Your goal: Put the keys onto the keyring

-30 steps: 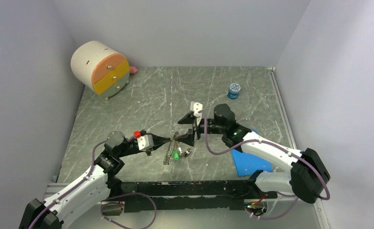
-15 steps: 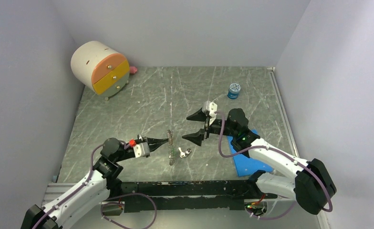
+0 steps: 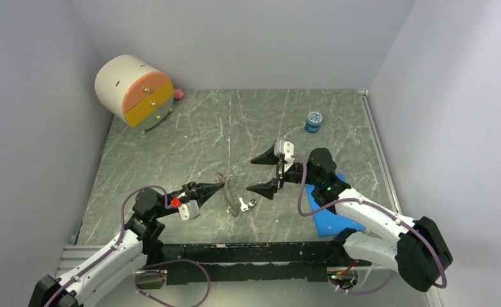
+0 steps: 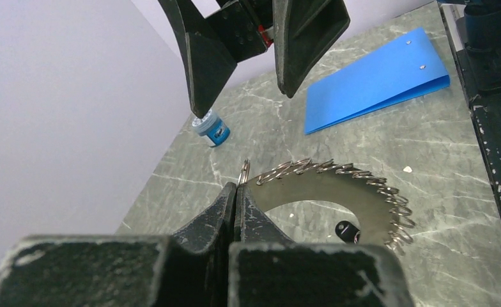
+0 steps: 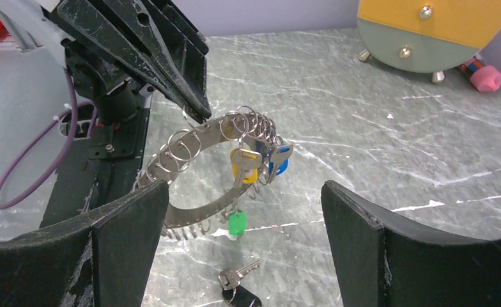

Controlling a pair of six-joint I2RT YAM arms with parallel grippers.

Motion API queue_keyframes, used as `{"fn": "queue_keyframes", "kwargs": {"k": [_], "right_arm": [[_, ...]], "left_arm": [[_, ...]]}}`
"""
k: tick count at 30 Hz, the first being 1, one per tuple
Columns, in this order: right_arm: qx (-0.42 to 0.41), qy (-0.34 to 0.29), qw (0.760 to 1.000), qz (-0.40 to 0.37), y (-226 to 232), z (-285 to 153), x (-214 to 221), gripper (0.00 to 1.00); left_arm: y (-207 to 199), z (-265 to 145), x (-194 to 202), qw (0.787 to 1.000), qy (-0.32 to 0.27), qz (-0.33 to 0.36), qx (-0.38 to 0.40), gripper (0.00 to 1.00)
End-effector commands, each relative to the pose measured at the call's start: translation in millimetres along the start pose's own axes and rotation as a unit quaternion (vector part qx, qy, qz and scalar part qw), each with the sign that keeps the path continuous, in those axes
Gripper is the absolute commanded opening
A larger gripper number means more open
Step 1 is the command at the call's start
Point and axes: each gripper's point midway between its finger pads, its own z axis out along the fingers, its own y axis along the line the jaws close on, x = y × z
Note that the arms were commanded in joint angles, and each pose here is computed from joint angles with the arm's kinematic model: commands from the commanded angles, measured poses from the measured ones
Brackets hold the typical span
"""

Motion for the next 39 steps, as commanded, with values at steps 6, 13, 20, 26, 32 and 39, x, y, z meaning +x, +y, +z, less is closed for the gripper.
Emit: {"fn": "queue_keyframes", "kwargs": {"k": [6,13,20,26,32,39], "right_arm": [[0.087,0.000,0.996,0.020,-27.2,-4.8,2.6,0.93],[0.285,0.053,0.942,0.169,-80.7,-31.1,31.2,0.99],[0.249,0.147,0.913,0.287,-57.3,-25.6,86.5,0.93],[0.156,0.161,0.884,0.410,-13.1,-12.1,122.9,0.74],[0.114,0.161,0.837,0.510,8.4,-3.8,150.5,0.46],[0.112,0.183,0.800,0.561,25.1,-7.9,177.0,0.38]], "left_arm": [[35.1,4.6,-8.7,0.987,0.064,-0.131,-0.066,0.02],[48.1,-4.7,14.4,0.956,0.138,-0.222,-0.134,0.03],[59.2,-13.8,28.6,0.936,0.156,-0.247,-0.195,0.03],[53.9,-11.6,30.9,0.936,0.157,-0.255,-0.183,0.03],[51.5,-9.3,31.9,0.937,0.154,-0.259,-0.177,0.03],[49.3,-9.0,33.7,0.936,0.159,-0.263,-0.172,0.03]]}}
